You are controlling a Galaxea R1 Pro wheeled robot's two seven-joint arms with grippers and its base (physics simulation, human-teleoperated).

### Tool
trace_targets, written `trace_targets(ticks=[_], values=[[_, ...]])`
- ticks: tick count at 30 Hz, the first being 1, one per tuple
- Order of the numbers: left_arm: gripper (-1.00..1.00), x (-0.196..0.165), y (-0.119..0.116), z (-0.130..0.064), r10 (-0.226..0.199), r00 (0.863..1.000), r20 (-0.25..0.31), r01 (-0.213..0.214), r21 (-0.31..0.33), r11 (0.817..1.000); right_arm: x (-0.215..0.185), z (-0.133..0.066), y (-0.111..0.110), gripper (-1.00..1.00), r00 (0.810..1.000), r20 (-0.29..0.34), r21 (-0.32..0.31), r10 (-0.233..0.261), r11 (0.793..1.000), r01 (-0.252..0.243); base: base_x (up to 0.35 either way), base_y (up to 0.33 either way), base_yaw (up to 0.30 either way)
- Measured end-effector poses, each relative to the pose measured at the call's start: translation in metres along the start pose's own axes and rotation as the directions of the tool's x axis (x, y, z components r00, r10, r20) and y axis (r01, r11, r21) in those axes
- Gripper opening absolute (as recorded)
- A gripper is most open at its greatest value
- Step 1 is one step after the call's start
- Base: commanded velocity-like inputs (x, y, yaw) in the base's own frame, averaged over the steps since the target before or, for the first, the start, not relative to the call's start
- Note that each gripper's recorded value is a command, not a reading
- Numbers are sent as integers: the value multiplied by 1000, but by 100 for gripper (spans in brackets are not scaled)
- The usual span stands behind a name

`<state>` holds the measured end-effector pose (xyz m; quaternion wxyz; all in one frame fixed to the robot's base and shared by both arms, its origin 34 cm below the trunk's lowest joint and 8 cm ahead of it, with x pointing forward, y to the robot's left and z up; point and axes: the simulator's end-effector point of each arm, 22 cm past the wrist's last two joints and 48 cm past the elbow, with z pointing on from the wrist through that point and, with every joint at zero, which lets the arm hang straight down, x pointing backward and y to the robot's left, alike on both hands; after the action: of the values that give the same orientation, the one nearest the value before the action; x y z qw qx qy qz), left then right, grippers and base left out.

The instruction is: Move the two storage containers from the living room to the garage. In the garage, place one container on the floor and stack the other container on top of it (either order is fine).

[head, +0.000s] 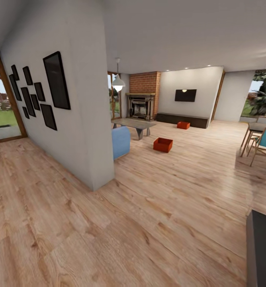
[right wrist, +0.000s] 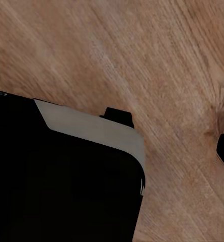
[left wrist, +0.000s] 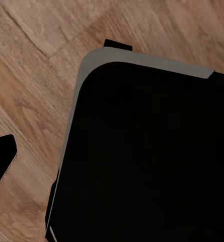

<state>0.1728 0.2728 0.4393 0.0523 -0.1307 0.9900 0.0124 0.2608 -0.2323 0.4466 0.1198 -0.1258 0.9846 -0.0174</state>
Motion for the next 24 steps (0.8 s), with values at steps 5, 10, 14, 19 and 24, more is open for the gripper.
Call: trace_targets(ticks=[5, 10, 14, 19, 24], values=[[100, 0, 0, 0, 0, 1000, 0, 0, 0, 1000, 0, 0, 1, 100, 1000, 0, -1, 0, 1000, 0, 323, 76, -45], [100, 0, 0, 0, 0, 1000, -1, 0, 0, 1000, -1, 0, 2, 100, 1000, 1, -3, 0, 1000, 0, 323, 76, -222], [100, 0, 0, 0, 0, 1000, -1, 0, 0, 1000, 0, 0, 1, 100, 1000, 1, -2, 0, 1000, 0, 323, 82, -270], [100, 1, 0, 0, 0, 1000, -4, 0, 0, 1000, 0, 0, 2, 100, 1000, 1, -3, -8, 1000, 8, 323, 118, -277], [100, 1, 0, 0, 0, 1000, -5, 0, 0, 1000, -1, 0, 3, 100, 1000, 2, -5, -13, 1000, 13, 322, 157, -278]])
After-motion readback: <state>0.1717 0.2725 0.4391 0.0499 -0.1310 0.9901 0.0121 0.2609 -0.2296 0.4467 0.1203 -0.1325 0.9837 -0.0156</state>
